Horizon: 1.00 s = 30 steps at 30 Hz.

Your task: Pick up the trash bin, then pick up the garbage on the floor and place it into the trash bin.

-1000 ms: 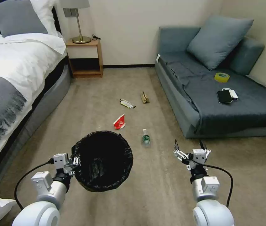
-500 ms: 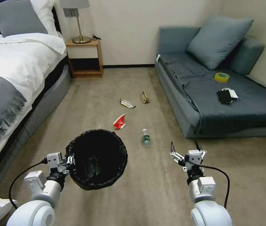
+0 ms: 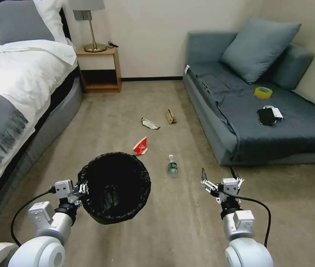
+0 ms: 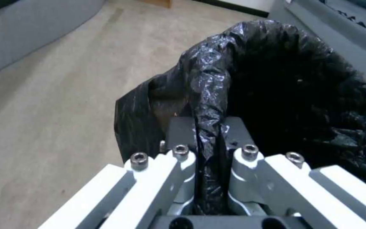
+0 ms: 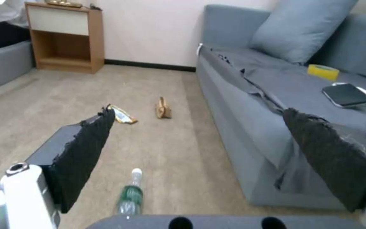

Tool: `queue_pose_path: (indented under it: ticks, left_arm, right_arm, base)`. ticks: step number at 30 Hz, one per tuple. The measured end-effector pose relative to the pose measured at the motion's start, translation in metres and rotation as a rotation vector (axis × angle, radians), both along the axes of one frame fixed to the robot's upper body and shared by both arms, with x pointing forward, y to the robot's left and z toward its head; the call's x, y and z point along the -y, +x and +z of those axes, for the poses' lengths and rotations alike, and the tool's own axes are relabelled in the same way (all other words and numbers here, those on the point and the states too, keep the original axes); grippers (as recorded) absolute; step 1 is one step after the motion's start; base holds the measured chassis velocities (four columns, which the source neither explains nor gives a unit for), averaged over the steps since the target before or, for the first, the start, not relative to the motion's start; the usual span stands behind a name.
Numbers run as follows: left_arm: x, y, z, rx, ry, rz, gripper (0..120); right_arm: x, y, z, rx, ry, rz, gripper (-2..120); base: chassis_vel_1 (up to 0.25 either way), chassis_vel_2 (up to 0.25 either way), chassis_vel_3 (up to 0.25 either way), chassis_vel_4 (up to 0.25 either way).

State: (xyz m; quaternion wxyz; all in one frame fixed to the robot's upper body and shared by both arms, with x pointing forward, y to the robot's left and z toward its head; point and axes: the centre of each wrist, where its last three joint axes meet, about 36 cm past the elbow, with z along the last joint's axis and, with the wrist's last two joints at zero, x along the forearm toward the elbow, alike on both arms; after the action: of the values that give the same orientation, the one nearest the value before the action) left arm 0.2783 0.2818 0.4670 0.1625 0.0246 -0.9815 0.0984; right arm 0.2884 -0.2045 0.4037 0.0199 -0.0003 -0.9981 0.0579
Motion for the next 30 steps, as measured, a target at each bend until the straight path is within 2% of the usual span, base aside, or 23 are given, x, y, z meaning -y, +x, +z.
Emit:
queue_pose_path:
  ticks: [30]
  left_arm:
    - [-0.0051, -0.0006, -0.0003, 0.007, -0.009, 0.022, 6]
  right_arm:
    - [-0.0050, 0.0011, -0.0069, -0.004, -0.002, 0.013, 100]
  base:
    - [-0.197, 0.194, 0.195, -0.195]
